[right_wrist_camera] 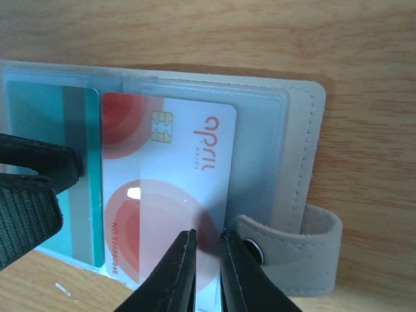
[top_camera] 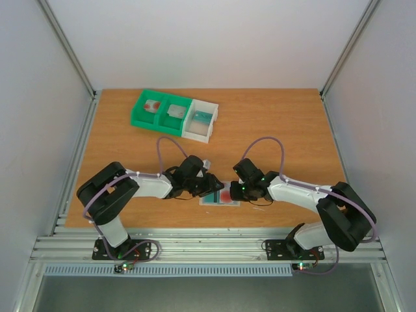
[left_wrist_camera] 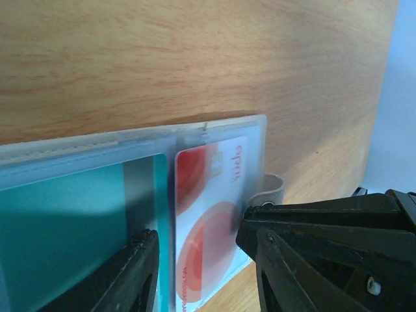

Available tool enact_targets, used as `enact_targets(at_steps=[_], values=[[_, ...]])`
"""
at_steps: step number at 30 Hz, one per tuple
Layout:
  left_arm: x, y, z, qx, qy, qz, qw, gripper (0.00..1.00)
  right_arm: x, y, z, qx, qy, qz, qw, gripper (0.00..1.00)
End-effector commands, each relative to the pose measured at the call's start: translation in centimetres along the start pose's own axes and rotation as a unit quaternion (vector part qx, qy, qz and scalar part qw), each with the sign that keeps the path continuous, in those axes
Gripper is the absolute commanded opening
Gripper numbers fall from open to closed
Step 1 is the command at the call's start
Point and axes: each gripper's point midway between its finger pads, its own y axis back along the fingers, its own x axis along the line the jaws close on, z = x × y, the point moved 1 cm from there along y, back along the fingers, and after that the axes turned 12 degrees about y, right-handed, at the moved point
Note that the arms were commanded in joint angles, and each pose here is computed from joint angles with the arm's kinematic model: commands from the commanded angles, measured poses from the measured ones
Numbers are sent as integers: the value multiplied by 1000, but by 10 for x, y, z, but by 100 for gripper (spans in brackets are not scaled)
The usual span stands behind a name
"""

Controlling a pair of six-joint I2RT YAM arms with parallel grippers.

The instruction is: Take the credit cards out of the card holder

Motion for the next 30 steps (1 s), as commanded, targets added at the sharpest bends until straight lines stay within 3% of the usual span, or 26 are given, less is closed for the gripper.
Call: enact_targets(at_steps=[1,8,13,21,30], values=[[3,-6,4,-5,-4,-8,1000,42,-5,-8,-5,5,3,-4,1000,14],[5,-14,2,9,1,-13,1000,40,-10,-12,-10,11,1,-10,1000,13],[4,-20,-1,20,14,-35,999,30,-11,-15,-13,16,0,-11,1000,13],[4,-19,-3,27,19,-46,998,1,-11,-15,-13,15,-4,-11,1000,13],[8,0,5,-6,22,-36,999,1,-12,-14,-13,16,-3,-15,1000,13]])
